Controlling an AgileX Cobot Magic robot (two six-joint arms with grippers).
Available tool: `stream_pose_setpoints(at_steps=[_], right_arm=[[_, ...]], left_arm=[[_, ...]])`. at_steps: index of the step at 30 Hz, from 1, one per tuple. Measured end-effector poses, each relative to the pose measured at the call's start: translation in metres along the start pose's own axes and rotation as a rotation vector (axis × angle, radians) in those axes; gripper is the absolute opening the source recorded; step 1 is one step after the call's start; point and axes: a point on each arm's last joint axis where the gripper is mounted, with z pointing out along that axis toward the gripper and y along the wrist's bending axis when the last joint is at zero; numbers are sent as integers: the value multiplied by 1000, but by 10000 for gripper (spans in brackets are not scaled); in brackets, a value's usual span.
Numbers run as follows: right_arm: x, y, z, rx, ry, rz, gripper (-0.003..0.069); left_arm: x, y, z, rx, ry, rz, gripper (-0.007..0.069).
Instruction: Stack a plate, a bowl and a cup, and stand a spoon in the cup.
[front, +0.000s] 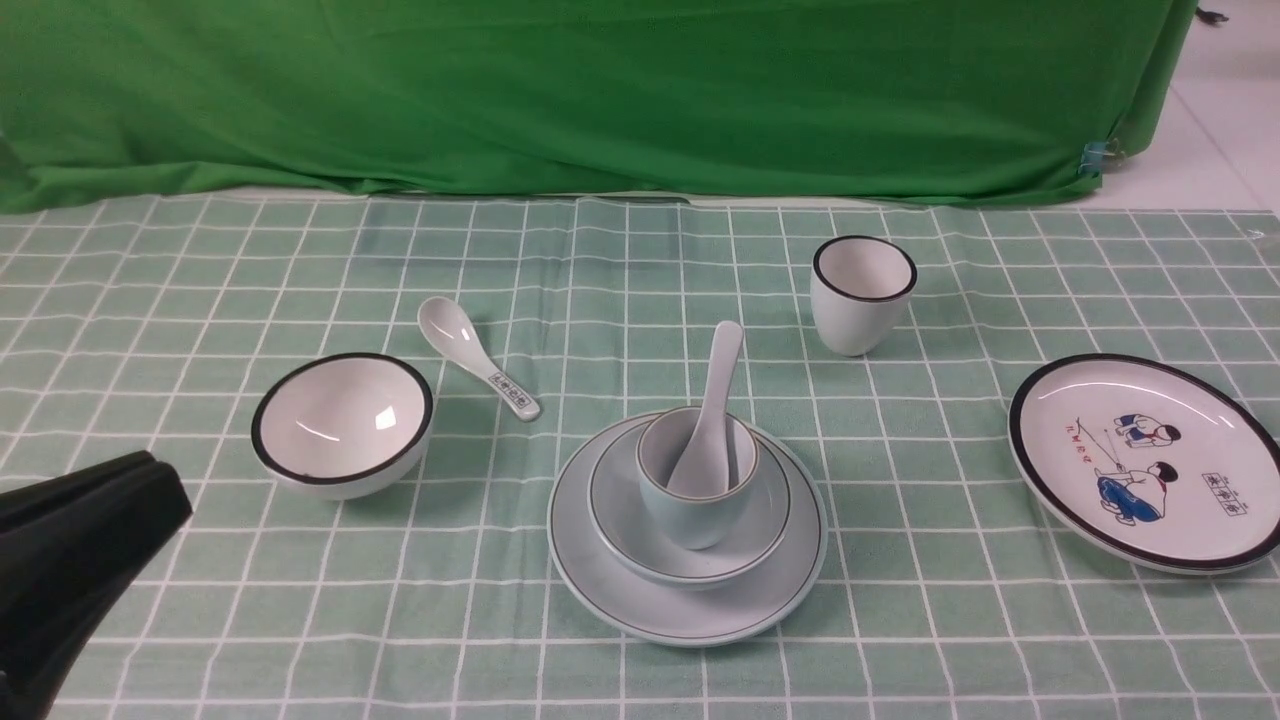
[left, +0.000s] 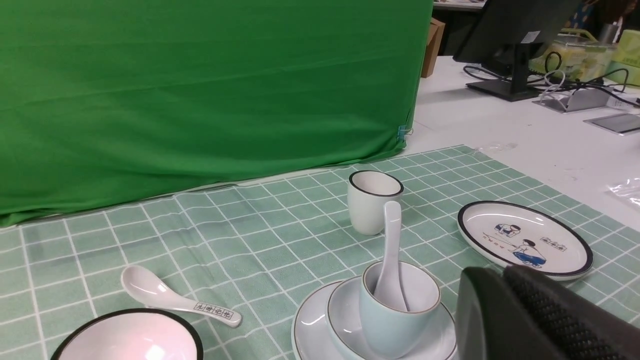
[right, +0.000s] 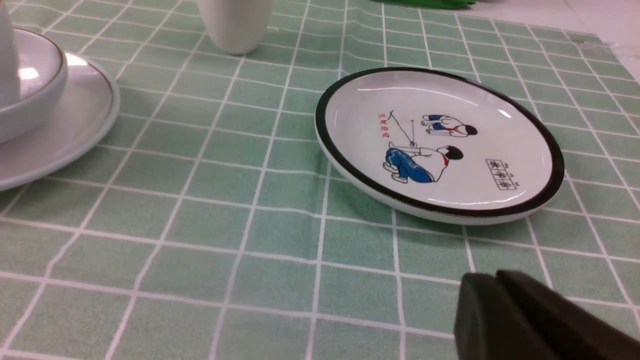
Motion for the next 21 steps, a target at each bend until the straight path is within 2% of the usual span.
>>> stream_pose_setpoints(at_steps=[6,7,8,10,13,14,16,21], right_arm=[[0,0,0,0,0,0,67],[0,0,0,0,0,0,68],[0,0,0,0,0,0,70],[0,0,0,0,0,0,74],[0,0,0,0,0,0,77],[0,0,0,0,0,0,78],[0,0,0,0,0,0,85],[0,0,0,0,0,0,88]], left_arm=[[0,0,0,-1,2,3,17],[0,1,0,-120,-11,3,17],[0,1,-1,-20,-5,13,17],[2,5,-5,-65,-32,7,17],[12,11,-14,-175,-70,33,17],[13,11,-15,-185,-76,44,17],[29,17,-25,-339,-142,76,17],[74,31,-24,-544,-109,31,17]])
